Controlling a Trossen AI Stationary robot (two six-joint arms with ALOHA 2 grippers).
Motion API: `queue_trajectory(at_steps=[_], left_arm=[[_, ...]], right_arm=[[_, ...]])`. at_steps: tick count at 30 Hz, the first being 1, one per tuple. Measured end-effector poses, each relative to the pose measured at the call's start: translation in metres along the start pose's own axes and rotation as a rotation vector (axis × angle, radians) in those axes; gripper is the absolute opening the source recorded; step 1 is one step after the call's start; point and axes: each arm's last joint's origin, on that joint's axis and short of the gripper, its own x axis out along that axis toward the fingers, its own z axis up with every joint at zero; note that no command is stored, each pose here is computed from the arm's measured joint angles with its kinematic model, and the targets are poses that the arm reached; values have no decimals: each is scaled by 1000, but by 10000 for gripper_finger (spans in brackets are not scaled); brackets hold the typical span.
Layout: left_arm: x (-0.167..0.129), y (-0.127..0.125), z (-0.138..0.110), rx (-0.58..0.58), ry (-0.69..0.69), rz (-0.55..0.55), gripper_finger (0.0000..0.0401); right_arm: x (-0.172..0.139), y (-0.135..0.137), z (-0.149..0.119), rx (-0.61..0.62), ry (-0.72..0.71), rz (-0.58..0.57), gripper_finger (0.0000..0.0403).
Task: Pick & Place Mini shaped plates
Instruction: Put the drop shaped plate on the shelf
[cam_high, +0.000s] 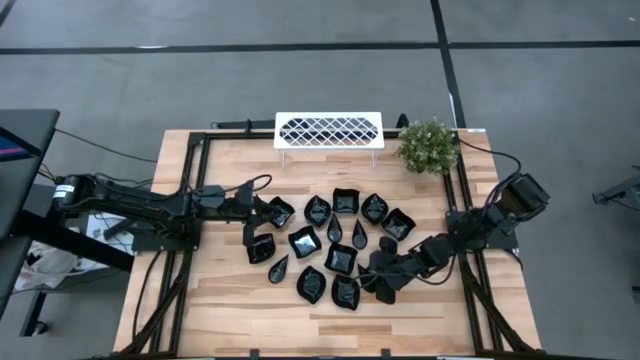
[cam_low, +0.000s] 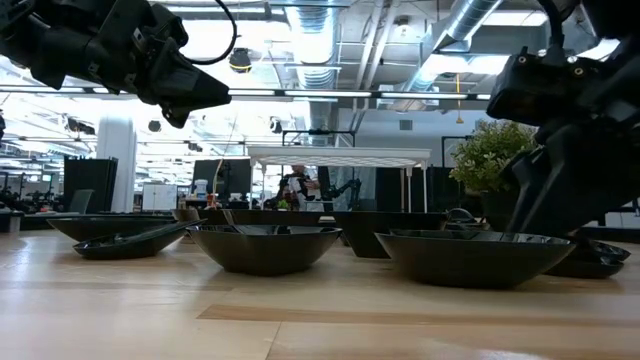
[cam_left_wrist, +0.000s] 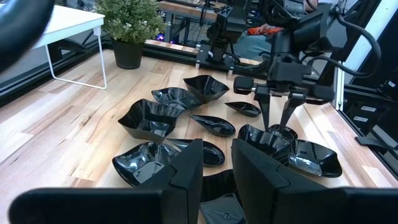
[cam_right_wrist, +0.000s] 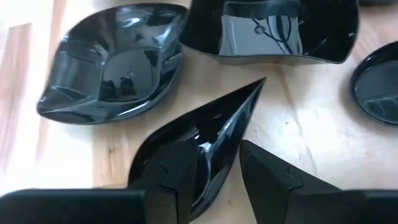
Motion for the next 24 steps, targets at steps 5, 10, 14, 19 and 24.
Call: queue_trajectory(at_steps=[5,10,14,19,24], left_arm=[[0,0,0,0,0,0,88],[0,0,0,0,0,0,88],[0,0,0,0,0,0,88],[0,0,0,0,0,0,88],[0,0,0,0,0,0,88]], right_arm=[[1,-3,2,9,0,-10,118],[1,-4,2,12,0,-11,116],[1,-4,2,11,4,-7,99],[1,-3,2,9,14,7,66],[1,-3,2,9,14,7,41]])
